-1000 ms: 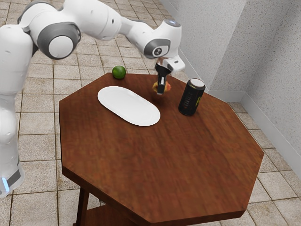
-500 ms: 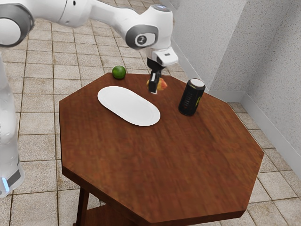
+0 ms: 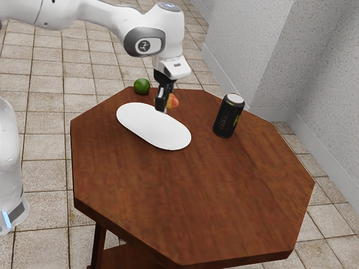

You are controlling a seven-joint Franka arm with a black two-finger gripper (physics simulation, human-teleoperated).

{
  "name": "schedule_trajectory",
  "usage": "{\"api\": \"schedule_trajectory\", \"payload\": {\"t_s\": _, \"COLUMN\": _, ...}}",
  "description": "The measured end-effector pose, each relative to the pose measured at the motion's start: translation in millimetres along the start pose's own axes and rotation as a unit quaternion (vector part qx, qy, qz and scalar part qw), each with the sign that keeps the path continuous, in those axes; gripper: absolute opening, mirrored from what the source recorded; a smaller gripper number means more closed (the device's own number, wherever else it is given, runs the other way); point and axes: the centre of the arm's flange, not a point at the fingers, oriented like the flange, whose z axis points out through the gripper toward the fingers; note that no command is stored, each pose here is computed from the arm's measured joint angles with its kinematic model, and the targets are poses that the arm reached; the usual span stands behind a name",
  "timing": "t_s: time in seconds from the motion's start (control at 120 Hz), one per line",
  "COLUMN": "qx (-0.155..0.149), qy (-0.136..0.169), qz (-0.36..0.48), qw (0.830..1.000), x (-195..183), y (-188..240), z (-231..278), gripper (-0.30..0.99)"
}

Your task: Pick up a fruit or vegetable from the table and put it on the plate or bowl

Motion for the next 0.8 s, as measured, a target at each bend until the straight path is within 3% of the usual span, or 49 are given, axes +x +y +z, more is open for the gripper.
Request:
{"api": "schedule_trajectory", "payload": {"t_s": 0.492, "qx": -0.011, "qy": -0.025, "qz": 0.014, "qw": 1.0, "x": -12, "y": 23, "z": 20, "gripper": 0.16}}
{"api": "schedule_trajectory", "payload": {"t_s": 0.8, "qx": -0.009, "qy": -0.014, "qz": -0.024, "qw": 1.0, "x": -32, "y": -8, "z": 19, "gripper": 0.16}}
